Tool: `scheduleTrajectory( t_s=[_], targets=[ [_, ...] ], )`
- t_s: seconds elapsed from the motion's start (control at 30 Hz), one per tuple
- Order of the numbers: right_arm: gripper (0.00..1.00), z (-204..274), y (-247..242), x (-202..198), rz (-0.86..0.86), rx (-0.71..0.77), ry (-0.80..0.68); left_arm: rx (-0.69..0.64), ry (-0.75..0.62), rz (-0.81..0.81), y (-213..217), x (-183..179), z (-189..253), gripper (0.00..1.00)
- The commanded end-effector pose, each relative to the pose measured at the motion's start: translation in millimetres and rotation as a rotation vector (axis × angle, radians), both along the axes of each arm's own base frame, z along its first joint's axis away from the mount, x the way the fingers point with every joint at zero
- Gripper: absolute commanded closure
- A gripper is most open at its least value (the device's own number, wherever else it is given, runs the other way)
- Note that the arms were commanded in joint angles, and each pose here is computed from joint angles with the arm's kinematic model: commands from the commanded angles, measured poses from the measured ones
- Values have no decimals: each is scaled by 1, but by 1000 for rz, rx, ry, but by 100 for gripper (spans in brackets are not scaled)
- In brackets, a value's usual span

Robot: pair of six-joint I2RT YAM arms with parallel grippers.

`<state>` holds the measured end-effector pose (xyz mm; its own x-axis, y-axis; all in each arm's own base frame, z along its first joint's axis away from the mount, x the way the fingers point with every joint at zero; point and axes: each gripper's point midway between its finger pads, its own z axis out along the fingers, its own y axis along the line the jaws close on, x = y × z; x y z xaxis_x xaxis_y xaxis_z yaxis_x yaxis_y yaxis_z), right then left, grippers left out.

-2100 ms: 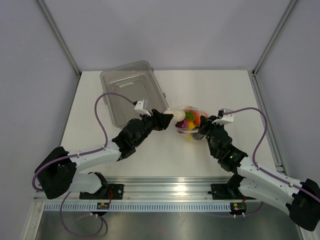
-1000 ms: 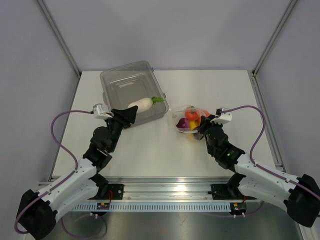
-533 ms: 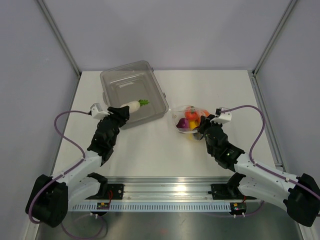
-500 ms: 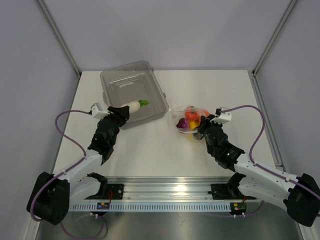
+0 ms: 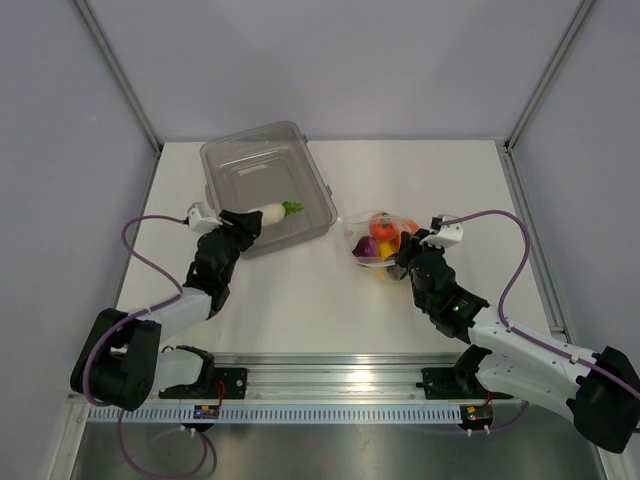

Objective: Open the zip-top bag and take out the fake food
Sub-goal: Place the fake vegetable in the bin.

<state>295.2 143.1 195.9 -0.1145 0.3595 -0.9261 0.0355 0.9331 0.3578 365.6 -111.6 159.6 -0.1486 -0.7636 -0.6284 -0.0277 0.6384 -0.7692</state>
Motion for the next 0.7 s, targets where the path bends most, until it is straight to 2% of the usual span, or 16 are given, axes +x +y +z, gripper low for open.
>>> scheduleTrajectory(
  t_s=[0.0,0.03,0.1,0.23,0.27,0.33,0.67],
  targets=[
    [100,23,0,4,-26,45,-42,-45,-104,-40,-8,12,35,67],
    [100,22,0,4,-27,45,-41,-42,-91,-32,-6,11,32,58],
    [100,23,0,4,-26,46,-43,-40,-82,-15,-3,11,31,50],
    [100,23,0,4,-23,45,-42,-23,-56,11,3,9,29,26],
    [100,23,0,4,-25,45,-42,-25,-60,9,2,9,31,17],
    [100,23,1,4,-22,46,-43,-20,-53,3,1,9,30,9],
    [100,23,1,3,-16,47,-41,9,-39,-41,-5,5,32,3]
  ],
)
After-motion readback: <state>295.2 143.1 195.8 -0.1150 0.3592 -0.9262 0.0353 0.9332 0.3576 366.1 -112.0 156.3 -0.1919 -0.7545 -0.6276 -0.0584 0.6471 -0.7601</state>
